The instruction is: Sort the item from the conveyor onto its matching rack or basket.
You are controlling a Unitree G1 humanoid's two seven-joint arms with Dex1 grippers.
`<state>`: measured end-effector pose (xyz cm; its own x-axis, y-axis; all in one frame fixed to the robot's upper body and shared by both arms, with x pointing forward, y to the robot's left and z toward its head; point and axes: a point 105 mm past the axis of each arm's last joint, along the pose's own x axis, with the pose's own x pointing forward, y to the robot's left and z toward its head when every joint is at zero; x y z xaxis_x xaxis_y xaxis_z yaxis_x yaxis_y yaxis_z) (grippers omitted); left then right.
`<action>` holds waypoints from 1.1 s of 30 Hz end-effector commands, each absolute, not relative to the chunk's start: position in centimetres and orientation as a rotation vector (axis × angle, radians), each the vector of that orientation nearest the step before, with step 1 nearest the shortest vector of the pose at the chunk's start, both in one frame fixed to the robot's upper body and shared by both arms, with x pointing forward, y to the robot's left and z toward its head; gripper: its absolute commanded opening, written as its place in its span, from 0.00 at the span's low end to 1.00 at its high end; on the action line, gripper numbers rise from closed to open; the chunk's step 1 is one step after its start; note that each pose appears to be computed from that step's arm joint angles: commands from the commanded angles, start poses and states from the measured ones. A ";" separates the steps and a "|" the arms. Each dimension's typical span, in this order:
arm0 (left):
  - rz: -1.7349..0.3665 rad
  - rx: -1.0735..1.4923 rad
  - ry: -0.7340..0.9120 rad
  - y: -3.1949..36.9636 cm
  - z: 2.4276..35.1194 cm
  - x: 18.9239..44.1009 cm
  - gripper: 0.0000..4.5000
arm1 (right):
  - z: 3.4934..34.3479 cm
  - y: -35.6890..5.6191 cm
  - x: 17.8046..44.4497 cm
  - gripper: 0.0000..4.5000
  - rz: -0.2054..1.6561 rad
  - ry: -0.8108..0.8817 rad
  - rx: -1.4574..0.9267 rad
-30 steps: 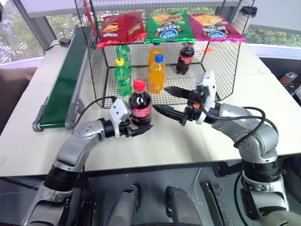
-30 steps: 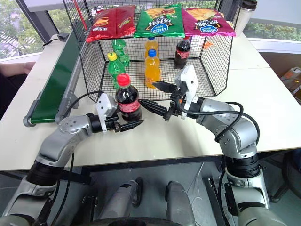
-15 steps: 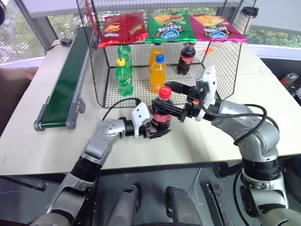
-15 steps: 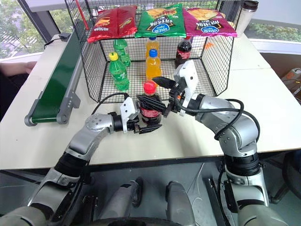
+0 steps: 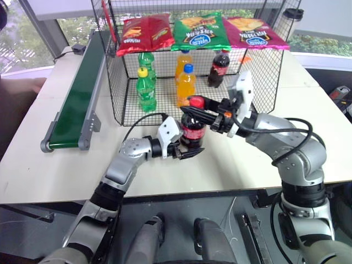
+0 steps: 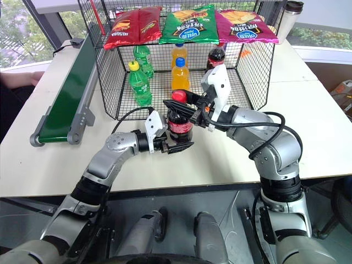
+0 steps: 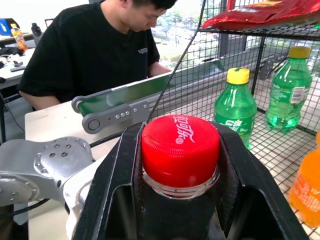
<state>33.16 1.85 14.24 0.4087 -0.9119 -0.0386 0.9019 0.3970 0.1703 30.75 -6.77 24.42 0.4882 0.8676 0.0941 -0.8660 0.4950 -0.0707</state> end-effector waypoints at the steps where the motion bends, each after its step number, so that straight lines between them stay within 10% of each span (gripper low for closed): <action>1: -1.073 0.139 -0.200 2.7 18.3 34.3 0.99 | 25.1 -6.3 30.2 0.26 1.086 -0.147 -0.002; 33: -0.684 0.115 -0.077 10.5 15.4 33.4 0.99 | 27.3 -16.0 44.6 0.26 0.363 -0.276 -0.089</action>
<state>33.66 10.52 13.69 0.7677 -0.6401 -0.0297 0.6403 0.7644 0.0759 44.68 -15.79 23.82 0.9175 0.3754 0.1314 -0.3637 0.9256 -0.1046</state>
